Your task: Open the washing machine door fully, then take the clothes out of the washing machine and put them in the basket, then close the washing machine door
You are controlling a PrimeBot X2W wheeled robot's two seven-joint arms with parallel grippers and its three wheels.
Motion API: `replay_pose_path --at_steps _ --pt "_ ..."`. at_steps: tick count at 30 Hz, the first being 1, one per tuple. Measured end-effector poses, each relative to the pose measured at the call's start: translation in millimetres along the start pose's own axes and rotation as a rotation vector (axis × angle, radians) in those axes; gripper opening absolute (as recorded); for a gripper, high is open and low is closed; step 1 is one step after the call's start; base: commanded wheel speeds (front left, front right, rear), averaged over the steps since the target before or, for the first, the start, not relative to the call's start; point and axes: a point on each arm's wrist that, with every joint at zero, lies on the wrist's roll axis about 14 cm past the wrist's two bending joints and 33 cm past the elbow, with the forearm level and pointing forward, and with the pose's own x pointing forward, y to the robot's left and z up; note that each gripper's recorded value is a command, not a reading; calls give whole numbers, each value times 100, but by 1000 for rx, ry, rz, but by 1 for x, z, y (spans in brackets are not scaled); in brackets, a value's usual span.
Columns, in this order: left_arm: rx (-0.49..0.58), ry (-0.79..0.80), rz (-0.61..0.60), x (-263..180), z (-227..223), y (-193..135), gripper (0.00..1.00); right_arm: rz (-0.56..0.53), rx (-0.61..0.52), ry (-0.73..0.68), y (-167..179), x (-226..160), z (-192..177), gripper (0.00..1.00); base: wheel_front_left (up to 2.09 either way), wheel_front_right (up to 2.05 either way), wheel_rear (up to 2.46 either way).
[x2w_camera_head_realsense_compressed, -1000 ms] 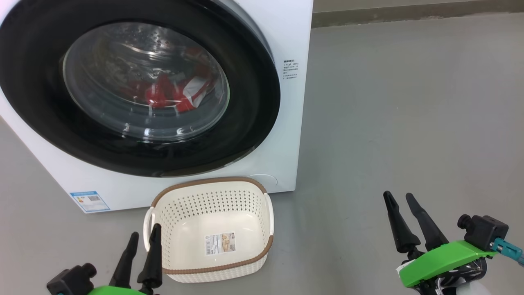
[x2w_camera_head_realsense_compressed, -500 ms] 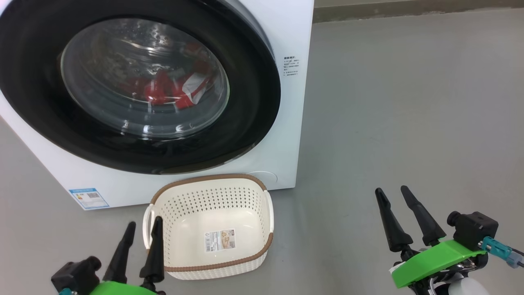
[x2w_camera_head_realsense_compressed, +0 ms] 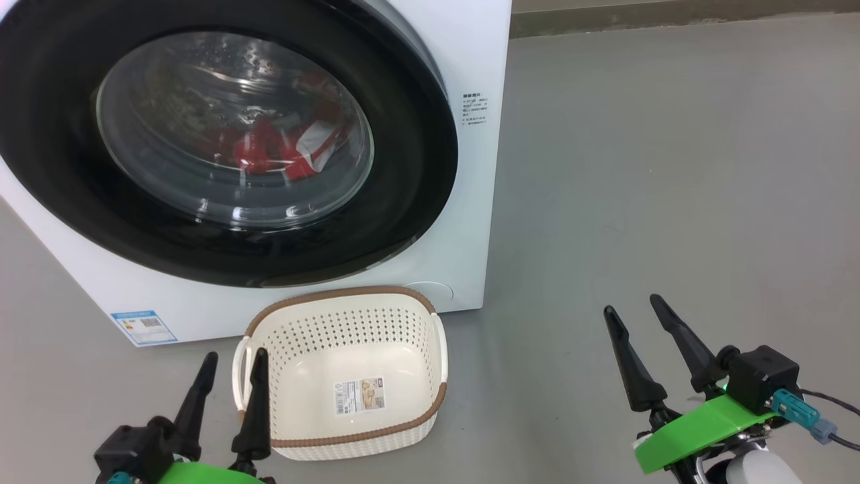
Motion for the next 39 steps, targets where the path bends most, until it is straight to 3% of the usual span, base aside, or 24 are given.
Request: replay_pose_path --at_steps 14,31,32,33,34,36,37,39 --pt "145 -17 -25 1 2 -3 100 69 -162 -17 14 3 2 100 0 0 0" --pt "146 -5 -24 1 -2 -2 100 66 -153 -27 13 6 5 100 0 0 0" --pt "146 -4 -23 1 -2 -2 100 63 -143 -26 13 6 4 91 0 0 0" --pt "146 -3 -22 1 -3 -2 100 61 -127 -24 12 7 3 59 0 0 0" --pt "146 -3 -21 2 -3 -1 100 58 -111 -21 12 7 2 42 0 0 0" --pt "146 -3 -23 4 -3 -1 100 54 -83 -10 11 8 -3 20 0 0 0" --pt "146 -6 -26 6 -2 -3 100 52 -73 -5 11 9 -4 4 0 0 0" --pt "143 -12 -33 10 -1 -5 100 49 -42 -6 10 14 -5 0 0 0 0"
